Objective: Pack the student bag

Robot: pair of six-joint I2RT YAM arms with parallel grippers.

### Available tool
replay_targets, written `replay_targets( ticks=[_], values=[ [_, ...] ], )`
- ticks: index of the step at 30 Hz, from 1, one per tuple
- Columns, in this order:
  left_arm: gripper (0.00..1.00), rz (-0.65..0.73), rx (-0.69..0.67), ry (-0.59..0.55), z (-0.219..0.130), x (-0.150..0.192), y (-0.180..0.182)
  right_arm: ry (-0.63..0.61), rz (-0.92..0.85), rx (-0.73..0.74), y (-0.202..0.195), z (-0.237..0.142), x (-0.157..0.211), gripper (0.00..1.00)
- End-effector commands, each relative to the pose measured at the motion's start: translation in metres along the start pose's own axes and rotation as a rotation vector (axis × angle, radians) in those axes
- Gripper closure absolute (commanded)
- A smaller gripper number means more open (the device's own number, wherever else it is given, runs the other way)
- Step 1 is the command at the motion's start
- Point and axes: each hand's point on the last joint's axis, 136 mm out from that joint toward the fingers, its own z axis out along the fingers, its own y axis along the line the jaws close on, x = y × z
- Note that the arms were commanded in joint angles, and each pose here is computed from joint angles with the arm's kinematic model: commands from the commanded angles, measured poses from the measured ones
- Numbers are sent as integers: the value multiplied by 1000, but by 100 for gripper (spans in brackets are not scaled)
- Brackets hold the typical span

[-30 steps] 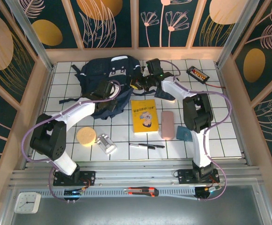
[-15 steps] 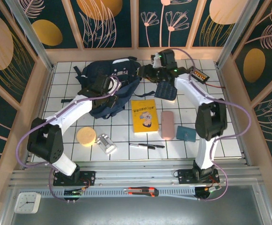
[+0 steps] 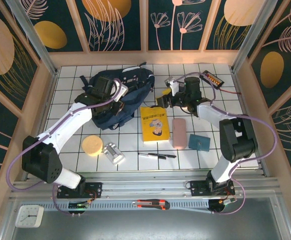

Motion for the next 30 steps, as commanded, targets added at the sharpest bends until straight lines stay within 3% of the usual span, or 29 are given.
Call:
replay_targets(
  ticks=[1, 16, 30],
  values=[
    [100, -1, 27, -147, -30, -35, -5, -93, -186, -22, -1, 9, -14, 33],
    [100, 0, 33, -130, -27, -28, -6, -100, -267, 53, -31, 58, -9, 32],
    [100, -1, 29, -126, -27, -28, -5, -91, -247, 61, -45, 80, -4, 33]
  ],
)
